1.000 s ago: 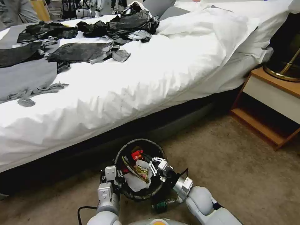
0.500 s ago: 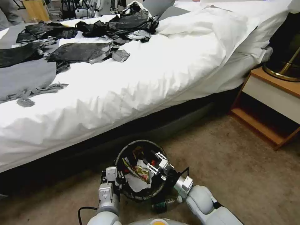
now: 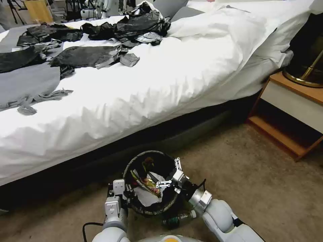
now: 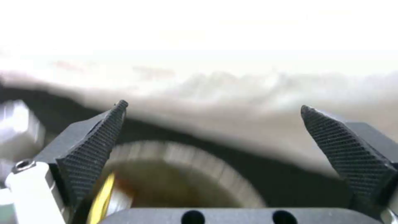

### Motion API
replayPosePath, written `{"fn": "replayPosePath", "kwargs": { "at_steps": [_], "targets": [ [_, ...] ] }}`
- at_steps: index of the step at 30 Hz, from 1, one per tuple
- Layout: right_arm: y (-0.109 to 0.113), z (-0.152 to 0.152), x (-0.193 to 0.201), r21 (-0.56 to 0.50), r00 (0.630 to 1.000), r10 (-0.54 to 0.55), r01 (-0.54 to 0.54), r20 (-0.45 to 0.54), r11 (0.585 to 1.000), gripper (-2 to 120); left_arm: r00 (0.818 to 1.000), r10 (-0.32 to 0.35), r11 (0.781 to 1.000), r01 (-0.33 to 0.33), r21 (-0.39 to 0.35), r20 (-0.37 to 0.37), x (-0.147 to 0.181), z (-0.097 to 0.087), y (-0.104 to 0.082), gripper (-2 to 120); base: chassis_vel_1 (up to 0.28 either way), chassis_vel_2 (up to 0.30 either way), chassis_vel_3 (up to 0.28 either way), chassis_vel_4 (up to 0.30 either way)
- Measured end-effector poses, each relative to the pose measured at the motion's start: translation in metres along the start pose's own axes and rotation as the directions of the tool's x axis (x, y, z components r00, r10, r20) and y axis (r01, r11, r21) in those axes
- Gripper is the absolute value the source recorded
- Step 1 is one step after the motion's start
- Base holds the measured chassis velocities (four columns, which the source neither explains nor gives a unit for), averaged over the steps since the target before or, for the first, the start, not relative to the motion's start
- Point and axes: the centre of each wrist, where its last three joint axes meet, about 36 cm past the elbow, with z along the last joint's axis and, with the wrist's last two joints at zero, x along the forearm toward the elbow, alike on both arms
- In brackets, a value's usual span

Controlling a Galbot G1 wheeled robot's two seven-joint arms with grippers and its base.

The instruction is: Pick up the trash bin, then pick up the garbage from the floor and place it into the trash bin.

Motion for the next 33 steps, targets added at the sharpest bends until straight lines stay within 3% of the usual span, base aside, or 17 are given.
{"fn": "replayPosePath", "kwargs": {
  "at_steps": [3, 11, 14, 22, 33],
  "targets": [
    [-0.014, -0.036, 0.000, 0.054, 0.994, 0.074, -0.078, 0.076, 0.995, 100, 1.000, -0.017, 1.000, 0.017, -0.009, -0.004, 0.001, 0.000, 0.012, 0, 0.000, 0.000, 0.000, 0.000],
    [-0.040, -0.059, 0.024, 0.126, 0.976, 0.198, -0.209, 0.092, 0.970, 100, 0.999, -0.048, 0.999, 0.048, -0.007, 0.001, 0.001, -0.003, 0.028, 0, 0.000, 0.000, 0.000, 0.000],
    [-0.028, -0.050, 0.036, 0.081, 0.934, 0.350, -0.355, 0.075, 0.931, 100, 0.998, -0.059, 0.998, 0.059, -0.002, 0.000, 0.002, -0.002, 0.032, 0, 0.000, 0.000, 0.000, 0.000],
    [0.012, -0.025, 0.053, 0.005, 0.854, 0.521, -0.521, 0.008, 0.854, 100, 0.998, -0.065, 0.998, 0.065, 0.008, 0.001, 0.002, -0.001, 0.033, 0, 0.000, 0.000, 0.000, 0.000],
    [0.022, -0.013, 0.059, -0.002, 0.845, 0.535, -0.535, -0.017, 0.845, 100, 0.997, -0.071, 0.997, 0.071, 0.025, 0.001, 0.002, -0.001, 0.033, 0, 0.000, 0.000, 0.000, 0.000]
  ]
}}
